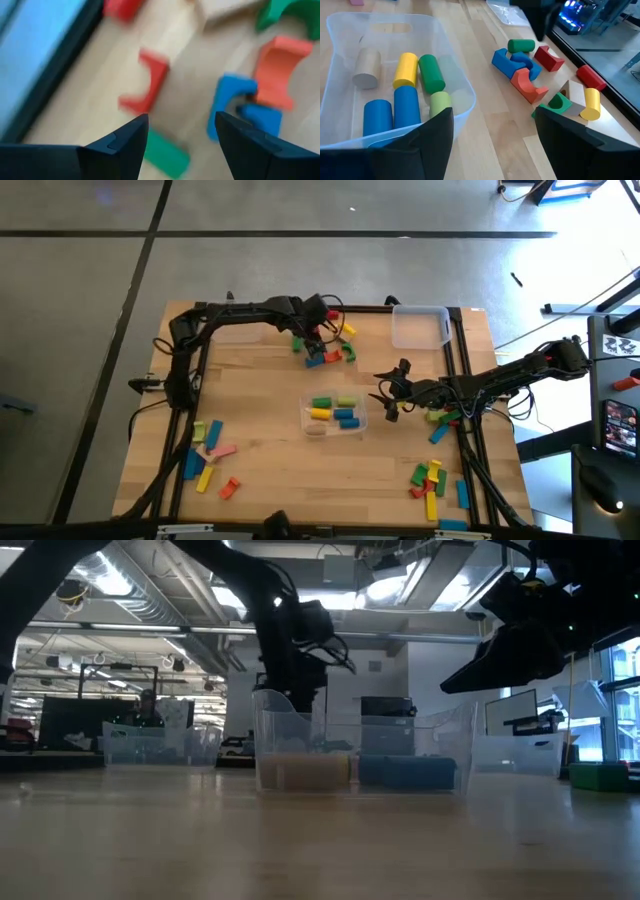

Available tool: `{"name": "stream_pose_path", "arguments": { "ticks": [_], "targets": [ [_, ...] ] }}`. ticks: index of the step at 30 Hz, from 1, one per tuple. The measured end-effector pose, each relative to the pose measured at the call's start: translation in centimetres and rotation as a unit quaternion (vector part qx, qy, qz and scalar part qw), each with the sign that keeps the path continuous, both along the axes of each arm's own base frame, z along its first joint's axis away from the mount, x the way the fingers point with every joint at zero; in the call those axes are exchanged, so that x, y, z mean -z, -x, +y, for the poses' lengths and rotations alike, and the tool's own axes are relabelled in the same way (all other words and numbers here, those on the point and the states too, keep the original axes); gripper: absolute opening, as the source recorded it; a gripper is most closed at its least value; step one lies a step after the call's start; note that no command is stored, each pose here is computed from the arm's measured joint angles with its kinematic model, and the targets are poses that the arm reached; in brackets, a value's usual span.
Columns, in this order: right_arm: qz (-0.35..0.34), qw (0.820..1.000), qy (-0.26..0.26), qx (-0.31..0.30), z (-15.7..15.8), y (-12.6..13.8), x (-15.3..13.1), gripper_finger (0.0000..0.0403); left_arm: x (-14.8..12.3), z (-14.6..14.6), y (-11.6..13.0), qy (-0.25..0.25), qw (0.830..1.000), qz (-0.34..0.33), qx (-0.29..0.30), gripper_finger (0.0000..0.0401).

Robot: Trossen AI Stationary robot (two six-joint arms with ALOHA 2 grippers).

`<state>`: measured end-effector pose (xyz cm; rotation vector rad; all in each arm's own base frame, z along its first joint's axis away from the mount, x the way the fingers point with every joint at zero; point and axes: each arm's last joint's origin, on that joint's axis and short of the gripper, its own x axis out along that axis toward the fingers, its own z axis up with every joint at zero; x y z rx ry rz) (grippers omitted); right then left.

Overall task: Sort blocks by size
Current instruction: Put the green cylindrical block into the bottom transparent bin

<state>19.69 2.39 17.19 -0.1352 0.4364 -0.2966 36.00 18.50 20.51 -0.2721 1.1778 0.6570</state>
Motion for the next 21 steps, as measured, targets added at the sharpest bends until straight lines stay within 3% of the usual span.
{"name": "stream_pose_path", "arguments": {
  "ticks": [3, 7, 21],
  "targets": [
    [0.001, 1.000, -0.002, -0.004, 0.0, 0.0, 0.0, 0.0273, 0.7, -0.7, 0.7, 0.025, 0.998, 0.034, -0.038, 0.0225],
    [0.003, 1.000, -0.004, -0.003, 0.0, 0.0, 0.1, 0.0273, 2.2, -1.4, 1.5, 0.008, 0.994, 0.068, -0.079, 0.0225],
    [0.005, 1.000, -0.005, -0.002, 0.0, 0.0, 0.1, 0.0273, 4.7, -0.8, 3.4, -0.004, 0.984, 0.090, -0.155, 0.0225]
  ]
}}
